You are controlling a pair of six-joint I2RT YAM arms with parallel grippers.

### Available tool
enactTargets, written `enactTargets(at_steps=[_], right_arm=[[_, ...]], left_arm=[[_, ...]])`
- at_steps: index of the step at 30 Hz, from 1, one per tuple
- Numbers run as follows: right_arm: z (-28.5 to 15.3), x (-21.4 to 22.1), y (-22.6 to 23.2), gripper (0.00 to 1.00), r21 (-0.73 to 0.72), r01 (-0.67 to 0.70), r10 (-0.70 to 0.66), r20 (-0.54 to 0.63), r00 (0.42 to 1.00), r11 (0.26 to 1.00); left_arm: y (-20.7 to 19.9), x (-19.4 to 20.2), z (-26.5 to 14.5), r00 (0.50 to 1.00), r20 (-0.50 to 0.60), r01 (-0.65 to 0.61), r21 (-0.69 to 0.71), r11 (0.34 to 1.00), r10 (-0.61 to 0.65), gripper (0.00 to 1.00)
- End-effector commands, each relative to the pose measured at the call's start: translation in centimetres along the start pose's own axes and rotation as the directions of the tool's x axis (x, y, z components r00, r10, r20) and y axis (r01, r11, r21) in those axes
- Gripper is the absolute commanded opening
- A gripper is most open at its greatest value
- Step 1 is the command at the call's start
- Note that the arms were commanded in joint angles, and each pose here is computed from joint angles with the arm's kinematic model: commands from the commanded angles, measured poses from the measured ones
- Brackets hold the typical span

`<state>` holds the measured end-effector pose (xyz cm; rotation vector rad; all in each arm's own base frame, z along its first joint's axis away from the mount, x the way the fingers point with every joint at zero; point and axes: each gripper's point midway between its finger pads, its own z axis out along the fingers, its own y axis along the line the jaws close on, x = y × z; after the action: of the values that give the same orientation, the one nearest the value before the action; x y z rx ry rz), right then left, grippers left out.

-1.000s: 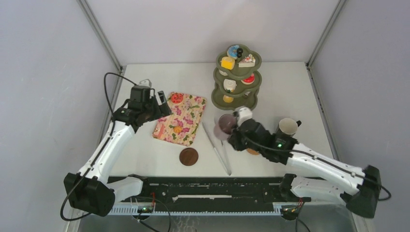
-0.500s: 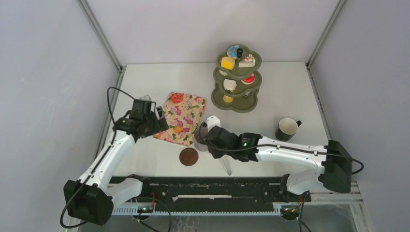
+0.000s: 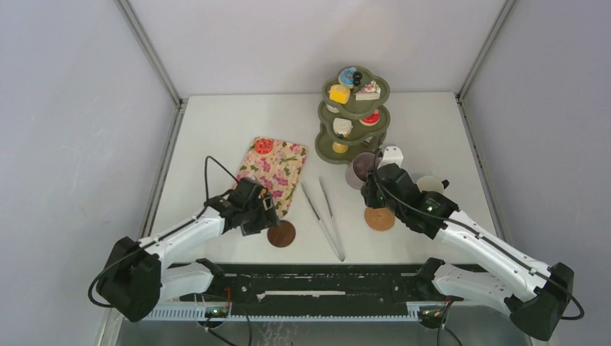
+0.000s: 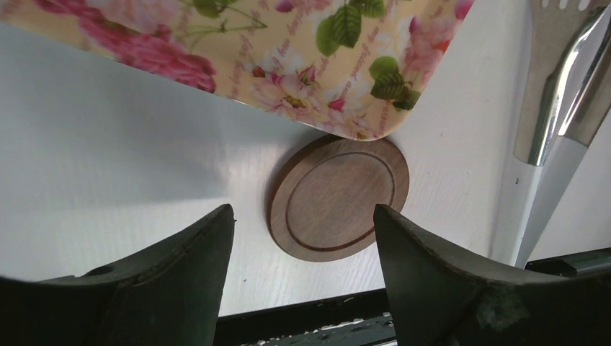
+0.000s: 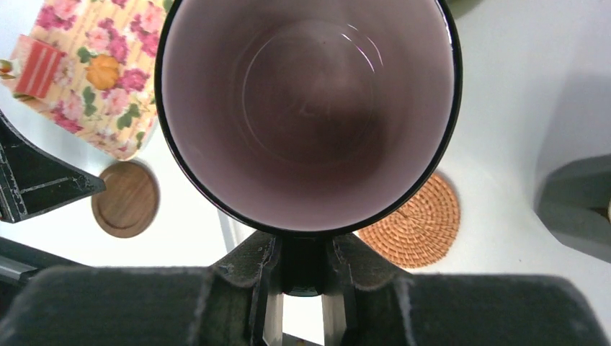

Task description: Serve the afternoon tea

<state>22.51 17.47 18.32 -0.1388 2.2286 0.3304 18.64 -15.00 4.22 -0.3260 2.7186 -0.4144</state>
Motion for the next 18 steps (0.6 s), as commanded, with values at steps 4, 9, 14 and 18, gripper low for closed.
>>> enactTargets(at_steps=[4,9,14,18], right_arm=[[-0.8,-1.4,-0.4,0.00,-0.017,-0.078,0.079,0.060,0.995,0.997],[-0.9,-1.3,-0.7,0.00,-0.008,-0.085,0.085,0.063,0.994,0.996],[-1.3,-1.5,-0.9,0.00,-0.014,-0.090,0.090,0.072,0.993,0.996],[-1.8,-1.2,-0.4,0.00,-0.045,-0.088,0.090,0.061,0.994,0.995]], left_arm=[[-3.3,0.9,2.0,0.999,-0.041,0.030,0.131,0.991,-0.024,0.76],[-6.4,1.8,2.2,0.996,-0.079,-0.010,0.223,0.975,0.028,0.76],[-9.0,2.1,2.2,0.990,-0.117,-0.045,0.283,0.958,0.081,0.76],[-10.0,0.8,1.3,0.991,-0.080,-0.076,0.292,0.953,0.104,0.76]])
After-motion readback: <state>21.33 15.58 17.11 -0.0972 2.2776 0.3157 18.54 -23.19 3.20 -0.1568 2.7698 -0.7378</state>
